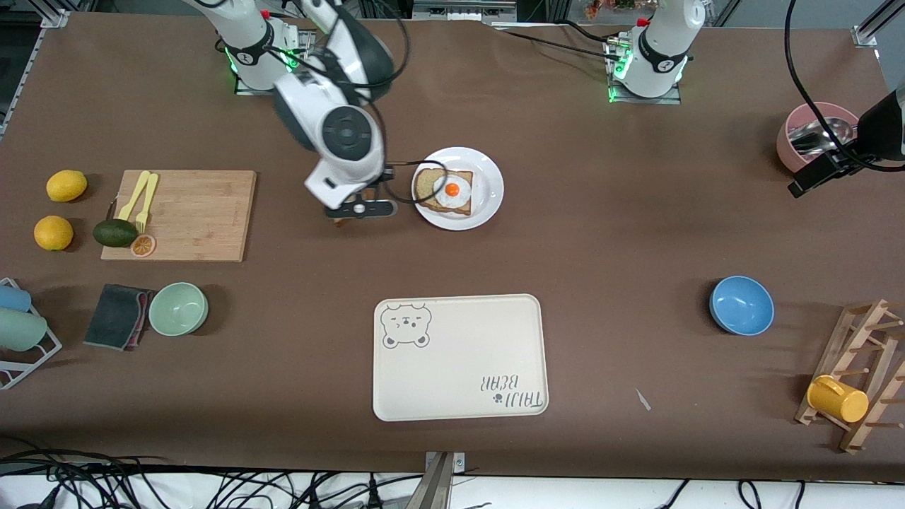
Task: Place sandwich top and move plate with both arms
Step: 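Carry the bread slice with the right gripper over the egg slice, then lay the bread slice onto the egg slice and open the right gripper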
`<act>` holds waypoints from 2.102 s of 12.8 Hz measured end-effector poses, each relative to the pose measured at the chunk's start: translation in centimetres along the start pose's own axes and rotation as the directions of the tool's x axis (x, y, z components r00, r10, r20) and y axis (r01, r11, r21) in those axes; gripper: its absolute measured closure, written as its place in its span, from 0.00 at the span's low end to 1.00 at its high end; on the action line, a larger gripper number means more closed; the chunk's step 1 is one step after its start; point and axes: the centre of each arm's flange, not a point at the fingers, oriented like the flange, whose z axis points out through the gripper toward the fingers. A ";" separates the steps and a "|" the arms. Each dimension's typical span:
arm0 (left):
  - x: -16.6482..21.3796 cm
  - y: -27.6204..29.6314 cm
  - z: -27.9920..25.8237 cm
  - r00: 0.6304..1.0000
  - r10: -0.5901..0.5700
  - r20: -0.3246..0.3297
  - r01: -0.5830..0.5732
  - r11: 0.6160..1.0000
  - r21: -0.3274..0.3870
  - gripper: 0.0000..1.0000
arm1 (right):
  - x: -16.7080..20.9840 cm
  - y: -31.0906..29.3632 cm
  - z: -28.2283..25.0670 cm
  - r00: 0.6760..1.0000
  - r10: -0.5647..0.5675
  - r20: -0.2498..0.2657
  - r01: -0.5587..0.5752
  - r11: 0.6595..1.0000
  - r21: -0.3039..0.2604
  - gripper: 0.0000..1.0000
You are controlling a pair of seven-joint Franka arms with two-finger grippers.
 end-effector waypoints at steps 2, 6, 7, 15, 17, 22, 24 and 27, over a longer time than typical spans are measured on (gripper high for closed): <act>0.0 0.0 0.0 1.000 0.001 0.000 -0.001 1.000 0.000 0.00 | -0.8 -5.6 -1.2 1.000 0.013 -0.024 -0.013 1.000 0.026 0.97; 0.1 -0.2 0.1 1.000 -0.004 0.003 0.004 1.000 0.001 0.00 | -1.9 -12.0 2.1 0.998 0.069 0.012 -0.069 0.998 0.008 0.97; 0.2 -0.2 0.3 1.000 -0.005 0.005 0.005 1.000 0.001 0.00 | -2.1 -13.1 3.2 0.997 0.072 0.021 -0.072 0.997 0.003 0.97; 0.4 0.0 0.7 1.000 -0.006 0.017 0.006 1.000 -0.012 0.00 | -2.4 -15.4 2.7 0.995 0.098 0.016 -0.098 0.995 0.016 0.97; 0.4 0.0 0.7 1.000 -0.006 0.017 0.006 1.000 -0.013 0.00 | -2.1 -15.4 2.4 0.993 0.115 0.012 -0.115 0.993 0.023 0.97; 0.4 0.1 0.8 1.000 -0.006 0.022 0.006 1.000 -0.018 0.00 | -1.7 -15.4 3.4 0.984 0.175 0.024 -0.176 0.984 0.009 0.69; 0.5 0.2 1.2 1.000 -0.005 0.030 0.006 1.000 -0.019 0.00 | -0.9 -14.4 2.6 0.980 0.195 0.029 -0.195 0.981 0.002 0.43; 0.6 0.4 1.5 0.999 -0.005 0.040 0.007 0.999 -0.033 0.00 | 1.8 -10.2 -1.7 0.976 0.217 0.021 -0.217 0.976 0.030 0.08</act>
